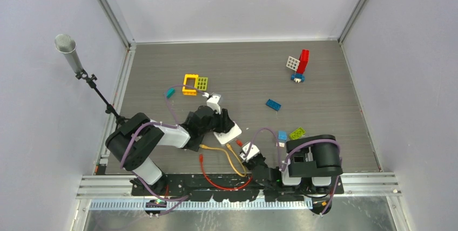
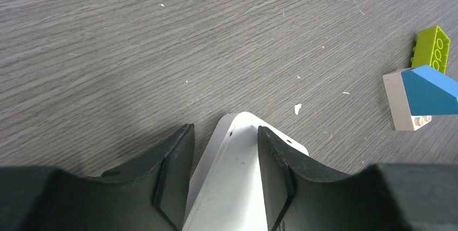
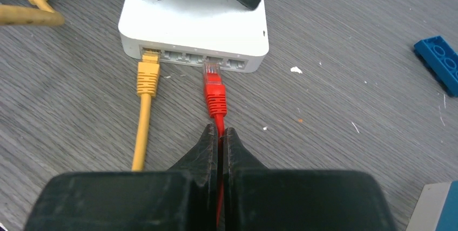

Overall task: Insert the plug into the switch port
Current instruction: Insert the connector into the switch port.

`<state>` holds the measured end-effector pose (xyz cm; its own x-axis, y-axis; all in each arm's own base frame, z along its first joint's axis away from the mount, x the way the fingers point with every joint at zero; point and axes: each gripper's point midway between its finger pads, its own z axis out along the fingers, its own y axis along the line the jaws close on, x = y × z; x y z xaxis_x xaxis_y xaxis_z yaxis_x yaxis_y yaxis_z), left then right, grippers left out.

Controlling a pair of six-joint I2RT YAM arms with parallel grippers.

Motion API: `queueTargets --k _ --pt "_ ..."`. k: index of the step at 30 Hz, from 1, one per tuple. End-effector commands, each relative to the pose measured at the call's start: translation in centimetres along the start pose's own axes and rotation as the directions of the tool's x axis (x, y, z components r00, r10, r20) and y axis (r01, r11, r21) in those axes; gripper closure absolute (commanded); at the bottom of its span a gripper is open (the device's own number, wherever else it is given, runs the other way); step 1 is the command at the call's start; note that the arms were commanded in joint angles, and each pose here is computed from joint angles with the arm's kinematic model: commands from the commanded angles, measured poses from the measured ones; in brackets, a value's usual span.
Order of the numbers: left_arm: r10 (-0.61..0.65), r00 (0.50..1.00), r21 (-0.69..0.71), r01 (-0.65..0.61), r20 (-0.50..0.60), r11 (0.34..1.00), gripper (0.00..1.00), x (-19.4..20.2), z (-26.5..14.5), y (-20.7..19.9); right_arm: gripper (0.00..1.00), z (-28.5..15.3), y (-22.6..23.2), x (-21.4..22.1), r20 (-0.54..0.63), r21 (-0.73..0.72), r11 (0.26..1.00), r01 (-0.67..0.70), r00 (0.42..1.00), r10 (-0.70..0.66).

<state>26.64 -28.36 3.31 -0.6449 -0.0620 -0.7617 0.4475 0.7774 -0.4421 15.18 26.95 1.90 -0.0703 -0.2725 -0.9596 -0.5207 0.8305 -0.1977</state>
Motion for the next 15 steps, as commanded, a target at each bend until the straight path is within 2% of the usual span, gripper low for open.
queueTargets --k 1,15 --pt "0.011 0.991 -0.101 -0.025 -0.131 0.995 0.53 4.0 -1.0 2.8 1.0 0.3 0.8 -2.1 0.039 0.001 1.0 0.005 0.999 -0.005" --pt "0.009 0.991 -0.097 -0.022 -0.134 0.995 0.53 4.1 -0.8 2.7 0.99 0.4 -0.2 -2.8 0.043 0.093 0.995 0.023 0.999 -0.027"
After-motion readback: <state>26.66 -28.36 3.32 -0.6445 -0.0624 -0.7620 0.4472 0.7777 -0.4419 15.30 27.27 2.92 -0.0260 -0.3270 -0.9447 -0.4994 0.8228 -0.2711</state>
